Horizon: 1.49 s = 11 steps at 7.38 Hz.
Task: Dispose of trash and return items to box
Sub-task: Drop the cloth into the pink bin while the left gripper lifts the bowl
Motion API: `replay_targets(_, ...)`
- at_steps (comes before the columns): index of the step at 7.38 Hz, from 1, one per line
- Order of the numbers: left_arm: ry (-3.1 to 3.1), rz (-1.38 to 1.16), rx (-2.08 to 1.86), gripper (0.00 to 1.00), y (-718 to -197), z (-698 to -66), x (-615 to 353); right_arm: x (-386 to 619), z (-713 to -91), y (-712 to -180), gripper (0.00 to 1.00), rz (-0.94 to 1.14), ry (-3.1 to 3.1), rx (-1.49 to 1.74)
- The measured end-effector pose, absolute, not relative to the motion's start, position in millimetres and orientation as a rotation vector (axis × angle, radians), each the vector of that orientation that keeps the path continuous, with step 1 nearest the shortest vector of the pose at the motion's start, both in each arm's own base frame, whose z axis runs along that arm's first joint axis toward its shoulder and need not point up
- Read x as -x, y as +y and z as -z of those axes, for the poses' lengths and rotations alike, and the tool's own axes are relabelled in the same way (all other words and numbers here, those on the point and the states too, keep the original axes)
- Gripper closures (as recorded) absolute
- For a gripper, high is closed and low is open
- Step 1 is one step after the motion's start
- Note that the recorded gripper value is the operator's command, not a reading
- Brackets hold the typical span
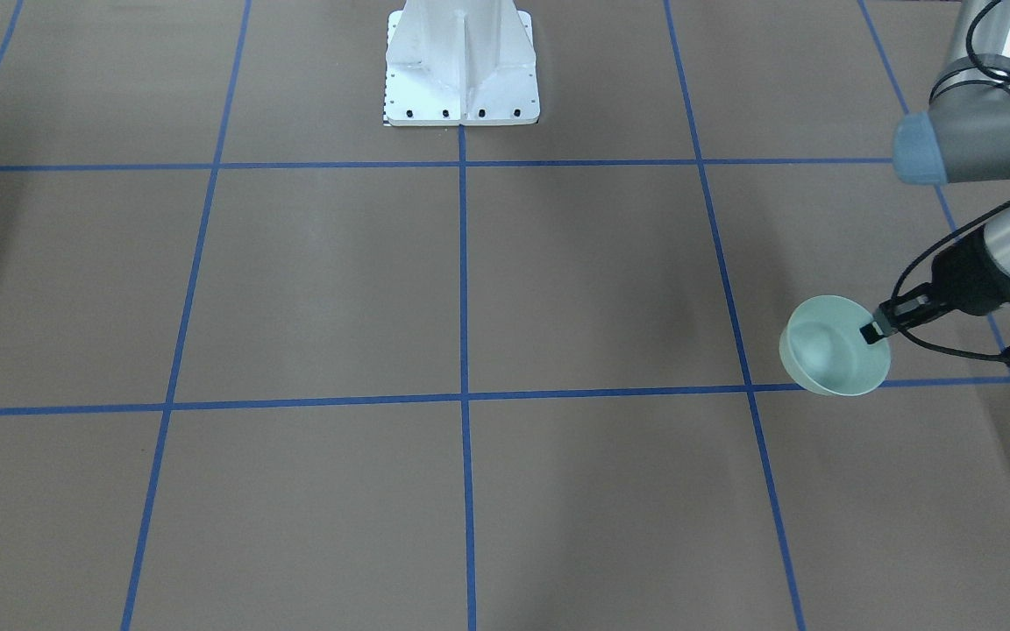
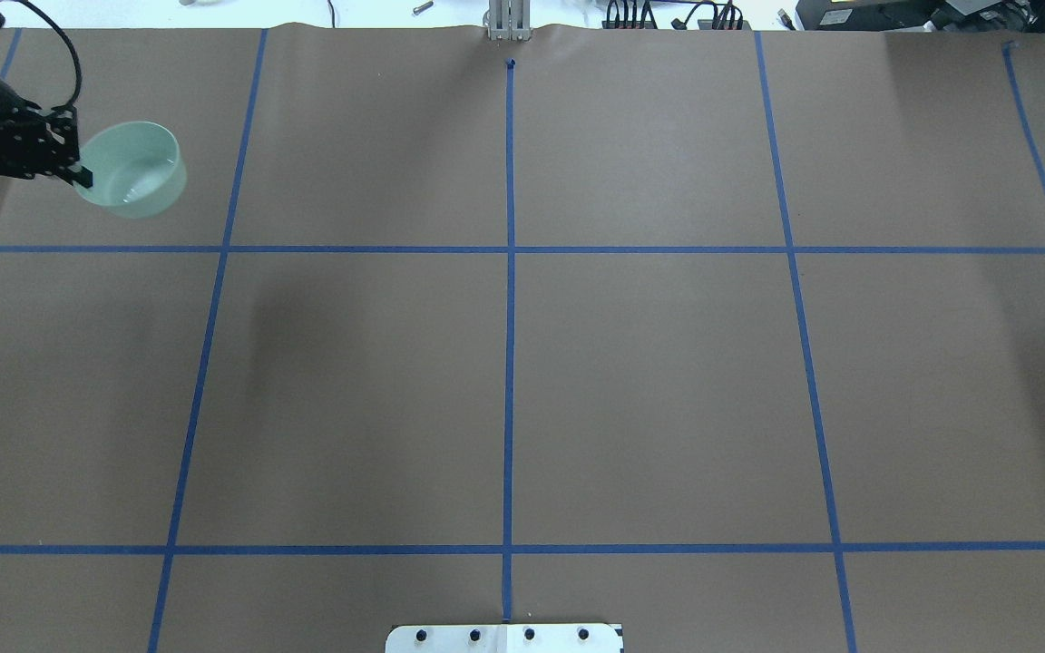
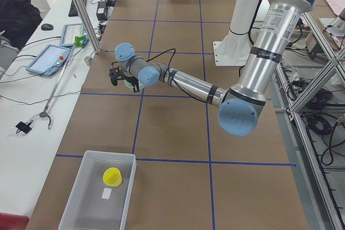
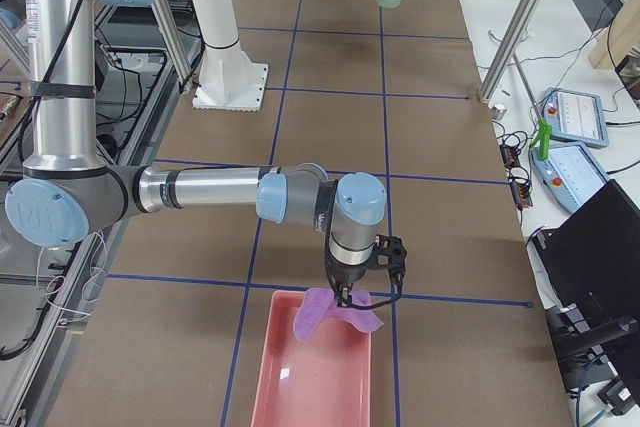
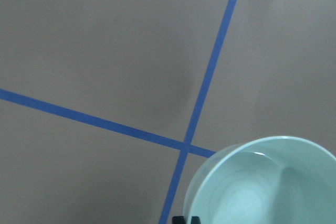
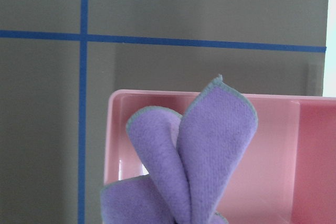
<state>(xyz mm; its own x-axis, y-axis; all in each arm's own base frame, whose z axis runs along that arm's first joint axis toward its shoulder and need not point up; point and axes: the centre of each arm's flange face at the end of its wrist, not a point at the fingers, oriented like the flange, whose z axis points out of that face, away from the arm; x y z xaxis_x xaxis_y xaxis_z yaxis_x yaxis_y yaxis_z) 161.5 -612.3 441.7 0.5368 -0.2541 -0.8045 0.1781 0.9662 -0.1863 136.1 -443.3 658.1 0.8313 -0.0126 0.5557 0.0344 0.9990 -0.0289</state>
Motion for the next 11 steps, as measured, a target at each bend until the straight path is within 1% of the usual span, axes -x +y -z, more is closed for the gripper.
replay_targets(1,0.938,0.232,0.061,1.00,-630.9,-454.5,-119.5,-153.8,-681.3,-434.9,1.00,0.038,-0.590,0.045)
replay_targets(3,0.896,0.195,0.012,1.00,-661.7,-494.1,-35.0,-170.3,-747.5,-420.9,1.00,0.061,-0.578,0.036)
replay_targets(4,0.882,0.179,-0.008,1.00,-669.0,-513.4,-1.5,-171.9,-782.6,-413.3,0.01,0.067,-0.567,0.022)
replay_targets(5,0.870,0.162,-0.018,1.00,-673.7,-531.5,22.3,-174.2,-808.0,-403.6,0.00,0.061,-0.559,0.008)
replay_targets(6,0.858,0.145,-0.027,1.00,-677.0,-547.1,41.8,-178.2,-819.8,-394.8,0.00,0.043,-0.559,-0.001)
replay_targets(7,0.844,0.132,-0.039,1.00,-677.4,-562.3,63.8,-181.4,-816.9,-392.6,0.00,0.034,-0.563,-0.020)
replay_targets(9,0.813,0.113,-0.052,1.00,-673.8,-597.9,105.9,-182.4,-781.6,-406.7,0.00,0.032,-0.604,-0.089)
replay_targets(11,0.738,0.120,-0.047,1.00,-668.5,-648.2,128.7,-171.2,-720.6,-431.5,0.00,0.009,-0.668,-0.112)
